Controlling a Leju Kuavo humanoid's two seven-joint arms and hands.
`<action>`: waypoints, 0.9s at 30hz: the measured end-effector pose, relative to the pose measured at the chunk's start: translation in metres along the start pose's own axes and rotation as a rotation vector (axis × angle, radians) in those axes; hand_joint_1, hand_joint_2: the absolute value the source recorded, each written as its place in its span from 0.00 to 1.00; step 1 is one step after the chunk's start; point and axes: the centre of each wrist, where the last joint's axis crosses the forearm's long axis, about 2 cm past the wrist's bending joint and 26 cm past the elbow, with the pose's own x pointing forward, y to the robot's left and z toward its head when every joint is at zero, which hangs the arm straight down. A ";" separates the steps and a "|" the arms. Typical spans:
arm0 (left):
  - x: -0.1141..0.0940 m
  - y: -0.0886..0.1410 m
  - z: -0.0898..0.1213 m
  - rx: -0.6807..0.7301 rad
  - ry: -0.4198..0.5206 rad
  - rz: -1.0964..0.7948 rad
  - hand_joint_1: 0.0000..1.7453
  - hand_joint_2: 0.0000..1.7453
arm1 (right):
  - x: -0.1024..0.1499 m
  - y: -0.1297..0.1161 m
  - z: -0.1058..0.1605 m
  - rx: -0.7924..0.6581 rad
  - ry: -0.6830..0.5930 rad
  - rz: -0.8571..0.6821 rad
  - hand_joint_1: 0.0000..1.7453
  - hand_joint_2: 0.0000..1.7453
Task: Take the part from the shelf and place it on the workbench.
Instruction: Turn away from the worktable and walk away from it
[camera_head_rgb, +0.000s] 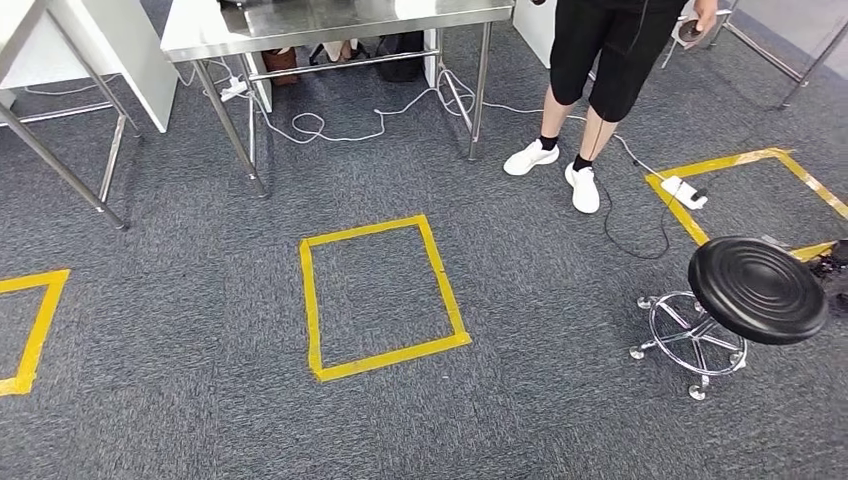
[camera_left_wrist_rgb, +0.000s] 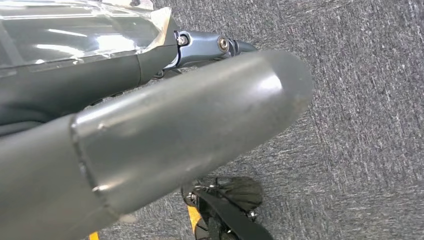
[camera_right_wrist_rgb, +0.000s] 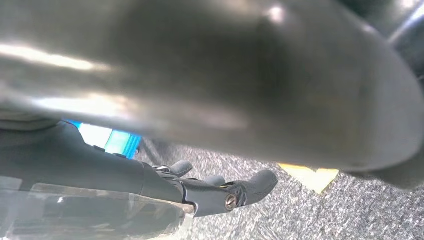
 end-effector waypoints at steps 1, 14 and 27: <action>0.000 0.000 0.000 0.000 0.000 0.000 0.00 0.00 | 0.000 0.000 0.000 0.000 -0.001 0.000 0.00 0.00; -0.001 0.000 0.001 0.001 -0.003 -0.009 0.00 0.00 | 0.005 -0.005 0.001 -0.005 -0.003 -0.001 0.00 0.00; 0.001 -0.001 0.000 0.003 -0.006 -0.007 0.00 0.00 | -0.001 0.000 0.000 0.005 0.019 0.002 0.00 0.00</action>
